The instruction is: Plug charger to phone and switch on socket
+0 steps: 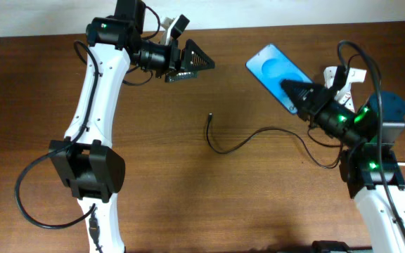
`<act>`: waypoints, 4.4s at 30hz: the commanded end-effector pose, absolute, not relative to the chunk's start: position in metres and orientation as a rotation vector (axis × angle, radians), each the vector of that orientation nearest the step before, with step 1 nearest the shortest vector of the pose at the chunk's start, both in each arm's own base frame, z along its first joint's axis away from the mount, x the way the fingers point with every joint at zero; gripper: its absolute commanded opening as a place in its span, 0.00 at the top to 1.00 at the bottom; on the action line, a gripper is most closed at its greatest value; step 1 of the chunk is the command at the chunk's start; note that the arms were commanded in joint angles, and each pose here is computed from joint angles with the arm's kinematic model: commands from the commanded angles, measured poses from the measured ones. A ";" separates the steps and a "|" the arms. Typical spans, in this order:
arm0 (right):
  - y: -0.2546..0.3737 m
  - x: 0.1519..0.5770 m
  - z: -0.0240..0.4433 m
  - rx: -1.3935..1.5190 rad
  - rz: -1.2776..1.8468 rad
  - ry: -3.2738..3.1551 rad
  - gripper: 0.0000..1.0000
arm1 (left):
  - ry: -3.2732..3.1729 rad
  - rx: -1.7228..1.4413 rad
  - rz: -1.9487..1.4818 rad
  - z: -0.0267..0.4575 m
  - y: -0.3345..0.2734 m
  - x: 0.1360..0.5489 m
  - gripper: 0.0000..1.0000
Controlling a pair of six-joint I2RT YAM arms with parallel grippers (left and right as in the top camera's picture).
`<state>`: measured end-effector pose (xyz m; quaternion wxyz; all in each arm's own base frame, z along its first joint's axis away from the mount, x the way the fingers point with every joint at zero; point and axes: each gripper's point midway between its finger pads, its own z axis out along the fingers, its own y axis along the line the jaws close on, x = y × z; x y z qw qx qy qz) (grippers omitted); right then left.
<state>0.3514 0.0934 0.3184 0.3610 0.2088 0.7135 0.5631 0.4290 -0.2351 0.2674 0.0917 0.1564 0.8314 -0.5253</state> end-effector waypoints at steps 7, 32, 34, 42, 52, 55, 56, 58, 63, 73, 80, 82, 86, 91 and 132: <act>0.122 0.389 0.338 0.499 1.554 1.702 0.96 | 2.384 0.467 -1.788 0.265 -0.245 0.431 0.01; 0.162 0.435 0.284 1.012 1.507 1.579 0.96 | 2.293 0.385 -1.998 0.255 -0.270 0.468 0.02; 0.162 0.435 0.284 1.012 1.506 1.580 0.96 | 2.300 0.394 -1.993 0.255 -0.278 0.467 0.03; 0.163 0.435 0.284 1.009 1.510 1.583 0.96 | 2.317 0.398 -1.976 0.253 -0.286 0.466 0.04; 0.166 0.433 0.283 1.011 1.531 1.593 0.96 | 2.357 0.380 -1.929 0.247 -0.294 0.467 0.08; 0.170 0.436 0.274 1.141 1.591 1.574 0.96 | 2.349 0.367 -1.929 0.249 -0.295 0.471 0.09; 0.178 0.437 0.263 1.216 1.621 1.577 0.96 | 2.344 0.368 -1.918 0.250 -0.297 0.473 0.11; 0.189 0.437 0.249 1.266 1.636 1.599 0.96 | 2.365 0.345 -1.857 0.244 -0.298 0.479 0.12; 0.190 0.439 0.244 1.275 1.624 1.599 0.96 | 2.402 0.263 -1.801 0.240 -0.302 0.488 0.21; 0.188 0.445 0.229 1.306 1.579 1.603 0.96 | 2.499 0.065 -1.920 0.245 -0.310 0.481 0.51; 0.189 0.451 0.241 1.236 1.611 1.550 0.96 | 2.529 0.023 -1.951 0.245 -0.317 0.476 0.53; 0.192 0.450 0.241 1.234 1.612 1.552 0.96 | 2.533 0.024 -1.953 0.245 -0.319 0.475 0.59; 0.201 0.446 0.241 1.222 1.618 1.567 0.96 | 2.547 -0.018 -1.918 0.241 -0.318 0.479 0.70; 0.202 0.446 0.241 1.219 1.622 1.573 0.96 | 2.555 -0.049 -1.872 0.237 -0.317 0.484 0.84; 0.247 0.379 0.161 0.213 1.254 2.245 0.50 | 2.261 0.032 -1.818 0.243 -0.132 0.520 1.00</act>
